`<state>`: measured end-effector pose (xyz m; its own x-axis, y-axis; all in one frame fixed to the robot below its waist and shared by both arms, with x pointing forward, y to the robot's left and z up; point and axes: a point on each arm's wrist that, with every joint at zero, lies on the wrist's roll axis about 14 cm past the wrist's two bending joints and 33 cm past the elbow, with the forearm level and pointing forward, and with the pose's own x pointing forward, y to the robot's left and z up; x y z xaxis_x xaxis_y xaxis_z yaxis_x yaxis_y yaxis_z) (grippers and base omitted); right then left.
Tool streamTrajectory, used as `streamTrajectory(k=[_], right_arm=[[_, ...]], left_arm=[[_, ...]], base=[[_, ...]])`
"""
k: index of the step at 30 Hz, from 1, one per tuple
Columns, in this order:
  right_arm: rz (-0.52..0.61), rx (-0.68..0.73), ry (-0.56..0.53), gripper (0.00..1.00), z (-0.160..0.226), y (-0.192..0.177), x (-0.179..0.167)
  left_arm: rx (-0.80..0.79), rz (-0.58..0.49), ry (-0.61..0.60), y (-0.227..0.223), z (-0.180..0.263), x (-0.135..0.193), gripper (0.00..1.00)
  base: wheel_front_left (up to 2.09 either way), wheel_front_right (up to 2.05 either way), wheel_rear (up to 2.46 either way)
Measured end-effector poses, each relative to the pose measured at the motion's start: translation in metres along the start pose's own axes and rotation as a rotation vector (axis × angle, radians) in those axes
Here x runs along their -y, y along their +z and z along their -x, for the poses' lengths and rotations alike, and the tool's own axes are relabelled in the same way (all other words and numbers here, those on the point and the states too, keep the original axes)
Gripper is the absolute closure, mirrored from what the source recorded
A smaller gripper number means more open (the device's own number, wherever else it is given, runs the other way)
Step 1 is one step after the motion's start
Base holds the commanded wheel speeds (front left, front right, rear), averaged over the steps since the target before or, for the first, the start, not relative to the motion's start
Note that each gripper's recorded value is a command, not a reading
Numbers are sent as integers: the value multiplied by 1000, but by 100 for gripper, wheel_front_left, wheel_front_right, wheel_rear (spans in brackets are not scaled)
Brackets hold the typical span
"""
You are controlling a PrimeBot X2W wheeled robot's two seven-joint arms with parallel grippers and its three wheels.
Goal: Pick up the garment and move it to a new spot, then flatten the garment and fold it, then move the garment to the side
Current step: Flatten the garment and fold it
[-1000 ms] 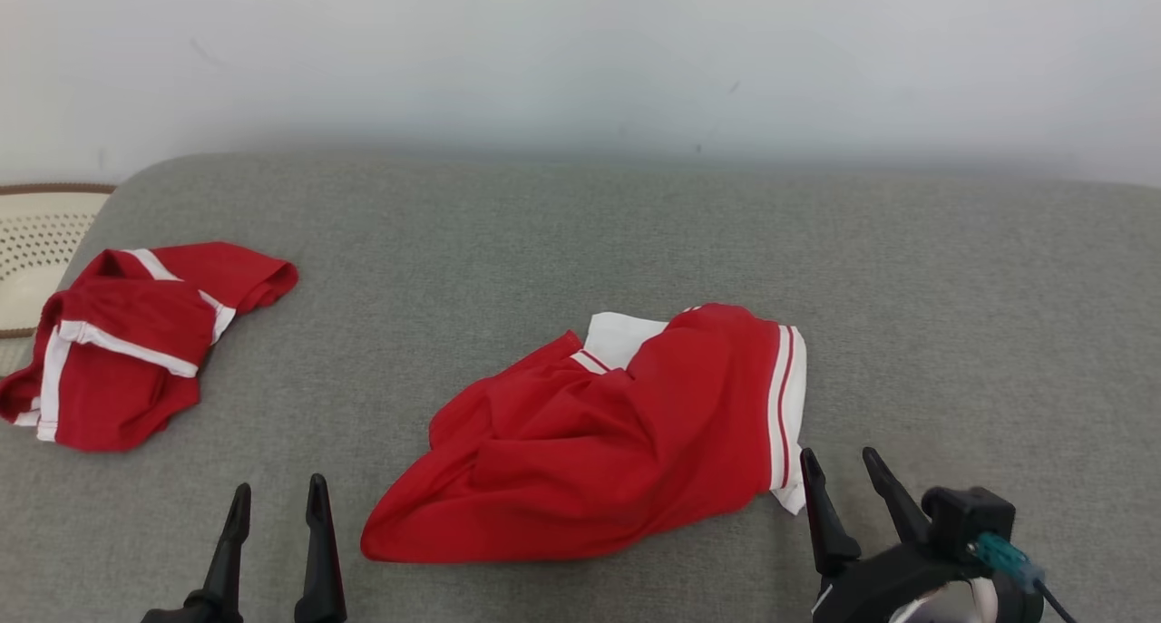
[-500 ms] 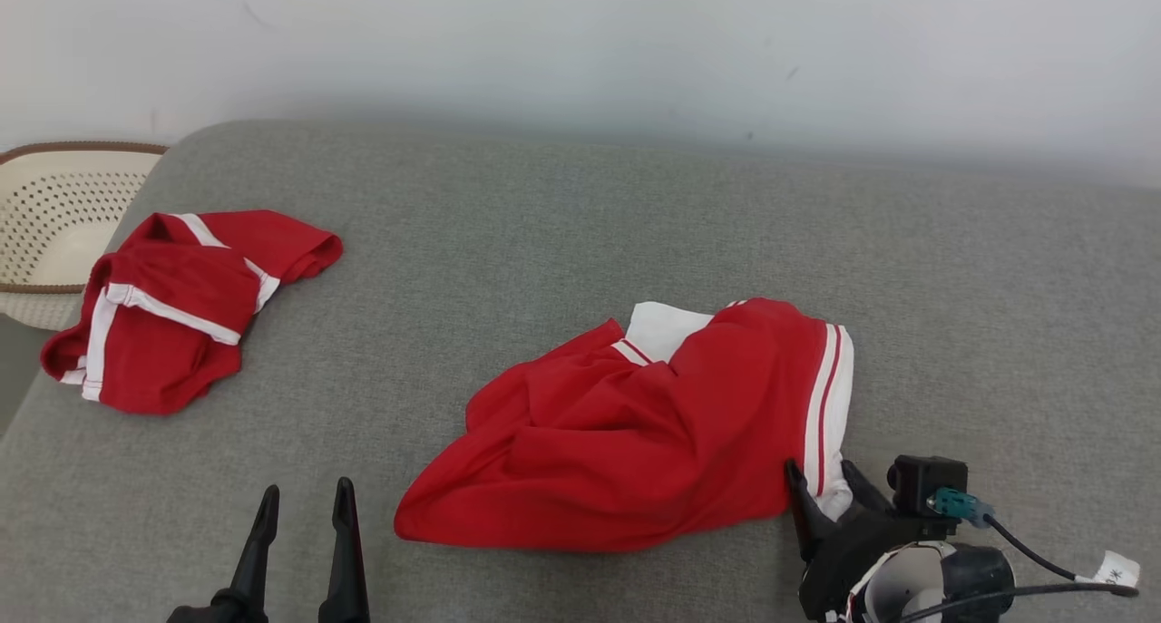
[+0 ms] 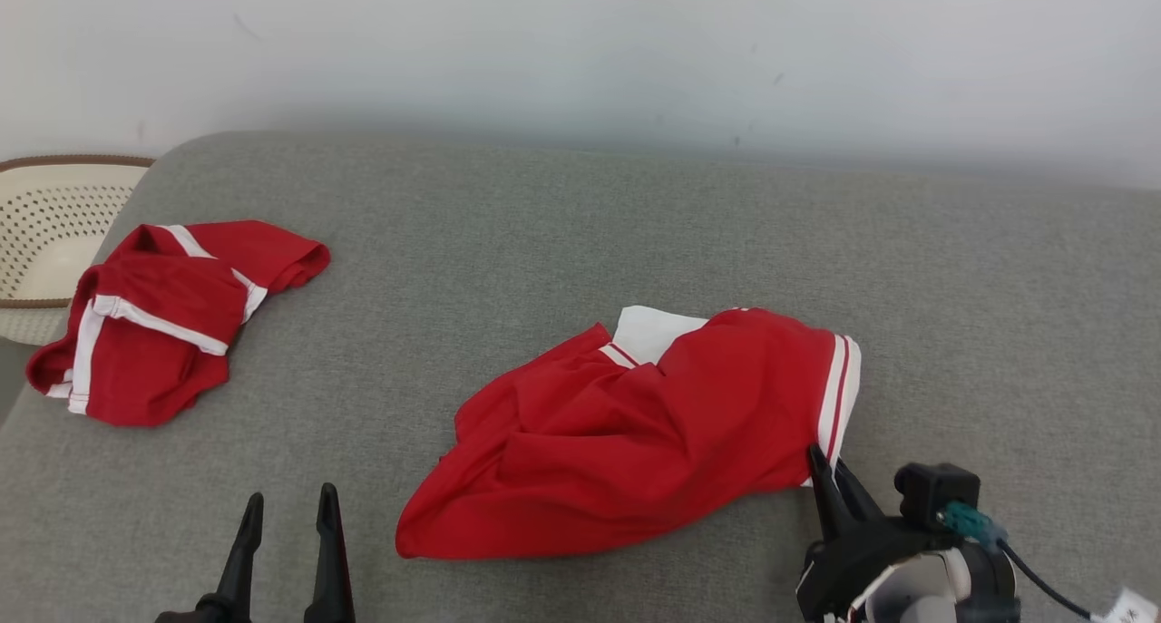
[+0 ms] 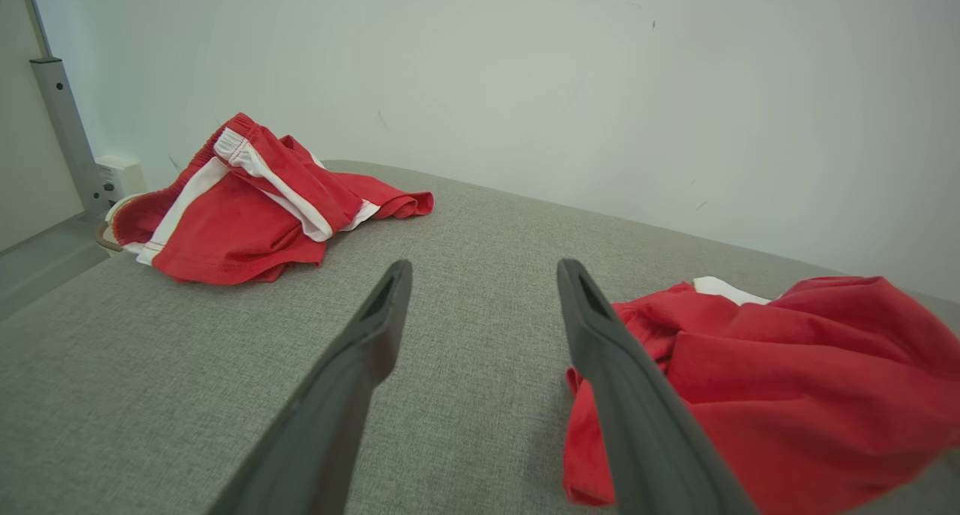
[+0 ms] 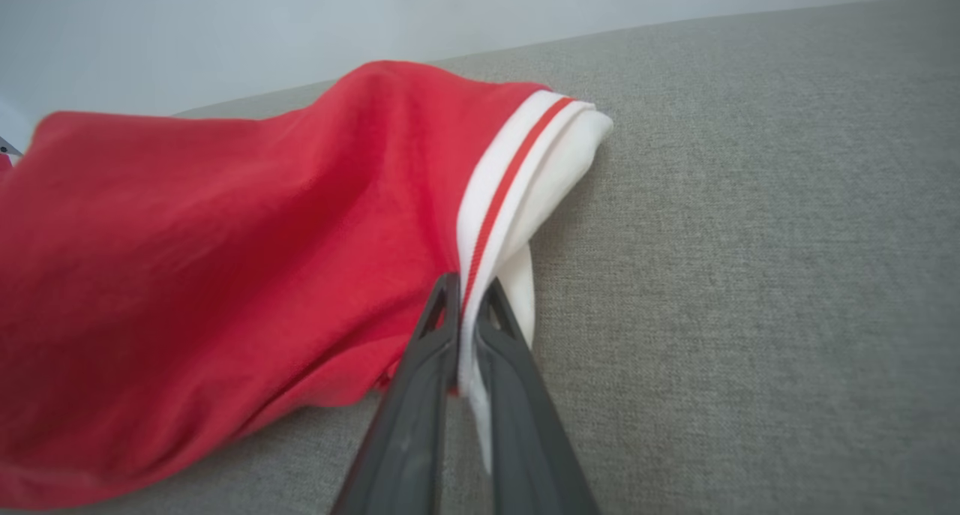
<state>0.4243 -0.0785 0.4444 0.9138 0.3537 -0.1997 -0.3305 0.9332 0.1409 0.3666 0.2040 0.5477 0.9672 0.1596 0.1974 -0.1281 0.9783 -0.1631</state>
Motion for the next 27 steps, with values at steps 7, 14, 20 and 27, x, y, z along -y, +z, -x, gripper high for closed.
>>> streamTrajectory(k=[7,14,20,27], right_arm=[[-45,62,-4,100,32,11,-8],[-66,22,-23,100,65,10,-11],[-108,-82,-29,100,88,-12,-17],[-114,-91,-45,0,95,-13,-13]], left_arm=[[-9,14,-17,-4,-3,6,0],[-27,23,-31,-10,-5,14,0],[-40,30,-35,-15,-6,16,0],[-48,34,-36,-17,-6,16,0]], base=[[0,0,0],[0,0,0],[0,0,0],[0,0,0]])
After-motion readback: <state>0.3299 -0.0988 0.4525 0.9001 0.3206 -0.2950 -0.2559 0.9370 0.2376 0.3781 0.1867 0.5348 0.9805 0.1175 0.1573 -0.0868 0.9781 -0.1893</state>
